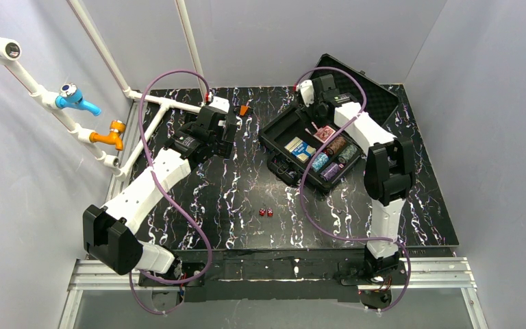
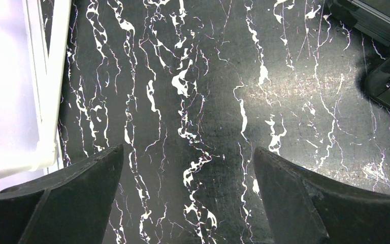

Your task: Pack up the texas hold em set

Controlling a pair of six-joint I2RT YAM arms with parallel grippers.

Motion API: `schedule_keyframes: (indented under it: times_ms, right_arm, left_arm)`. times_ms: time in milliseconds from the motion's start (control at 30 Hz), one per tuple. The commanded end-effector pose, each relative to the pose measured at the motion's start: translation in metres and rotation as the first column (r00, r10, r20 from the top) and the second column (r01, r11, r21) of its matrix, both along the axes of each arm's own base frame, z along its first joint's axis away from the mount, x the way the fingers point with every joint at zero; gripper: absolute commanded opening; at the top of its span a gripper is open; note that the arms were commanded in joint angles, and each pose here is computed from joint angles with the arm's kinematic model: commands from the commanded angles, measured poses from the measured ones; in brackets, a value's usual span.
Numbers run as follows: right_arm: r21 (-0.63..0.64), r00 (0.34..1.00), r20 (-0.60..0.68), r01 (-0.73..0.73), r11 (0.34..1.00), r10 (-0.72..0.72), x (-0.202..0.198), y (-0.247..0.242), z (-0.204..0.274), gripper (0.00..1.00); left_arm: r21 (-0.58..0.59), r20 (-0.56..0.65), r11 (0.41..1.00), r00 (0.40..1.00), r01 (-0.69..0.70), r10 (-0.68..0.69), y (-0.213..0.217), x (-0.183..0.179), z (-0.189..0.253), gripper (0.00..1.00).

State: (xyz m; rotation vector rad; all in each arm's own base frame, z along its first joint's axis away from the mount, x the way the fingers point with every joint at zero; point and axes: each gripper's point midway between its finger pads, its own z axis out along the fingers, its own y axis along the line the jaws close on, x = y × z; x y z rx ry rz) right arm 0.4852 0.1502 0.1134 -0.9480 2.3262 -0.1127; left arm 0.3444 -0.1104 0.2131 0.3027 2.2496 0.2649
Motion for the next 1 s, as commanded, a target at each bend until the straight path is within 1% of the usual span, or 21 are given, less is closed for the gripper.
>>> schedule_keyframes:
  times_ms: [0,133,200,267,367,433,600,700,833,967]
  right_arm:
    - [0.159,0.982,0.126,0.119,0.98,-0.14,0.008,0.009,0.047,0.8]
    - [0.229,0.943,0.133,0.271,0.935,-0.306,0.012,0.0,0.048,0.75]
    - [0.254,0.915,0.126,0.345,0.904,-0.384,0.015,-0.008,0.046,0.69]
    - [0.26,0.885,0.123,0.409,0.875,-0.45,0.018,-0.018,0.042,0.6]
    - [0.279,0.833,0.112,0.496,0.822,-0.541,0.021,-0.032,0.036,0.42]
    - [0.28,0.818,0.104,0.522,0.806,-0.566,0.021,-0.038,0.031,0.33]
    - [0.276,0.796,0.094,0.557,0.784,-0.598,0.022,-0.045,0.019,0.14]
    - [0.272,0.791,0.091,0.564,0.779,-0.605,0.023,-0.046,0.013,0.1]
    - [0.271,0.799,0.078,0.559,0.784,-0.596,0.025,-0.043,0.004,0.08]
    - [0.28,0.821,0.046,0.536,0.797,-0.569,0.027,-0.034,-0.005,0.06]
  left_arm:
    - [0.017,-0.003,1.0,1.0,-0.016,0.016,0.006,-0.003,0.0,0.99]
    - [0.017,0.001,1.0,1.0,-0.017,0.017,0.007,-0.003,0.001,0.99]
    - [0.015,0.004,1.0,1.0,-0.018,0.018,0.008,-0.004,0.003,0.99]
    - [0.013,0.008,1.0,1.0,-0.017,0.016,0.007,-0.004,0.004,0.99]
    - [0.007,0.013,1.0,1.0,-0.014,0.014,0.007,-0.004,0.006,0.99]
    - [0.005,0.014,1.0,1.0,-0.013,0.013,0.007,-0.005,0.007,0.99]
    - [0.0,0.016,1.0,1.0,-0.012,0.012,0.007,-0.005,0.008,0.99]
    - [-0.005,0.017,1.0,1.0,-0.009,0.009,0.006,-0.005,0.008,0.99]
    - [-0.007,0.016,1.0,1.0,-0.007,0.008,0.005,-0.005,0.008,0.99]
    - [-0.007,0.013,1.0,1.0,-0.006,0.006,0.005,-0.005,0.008,0.99]
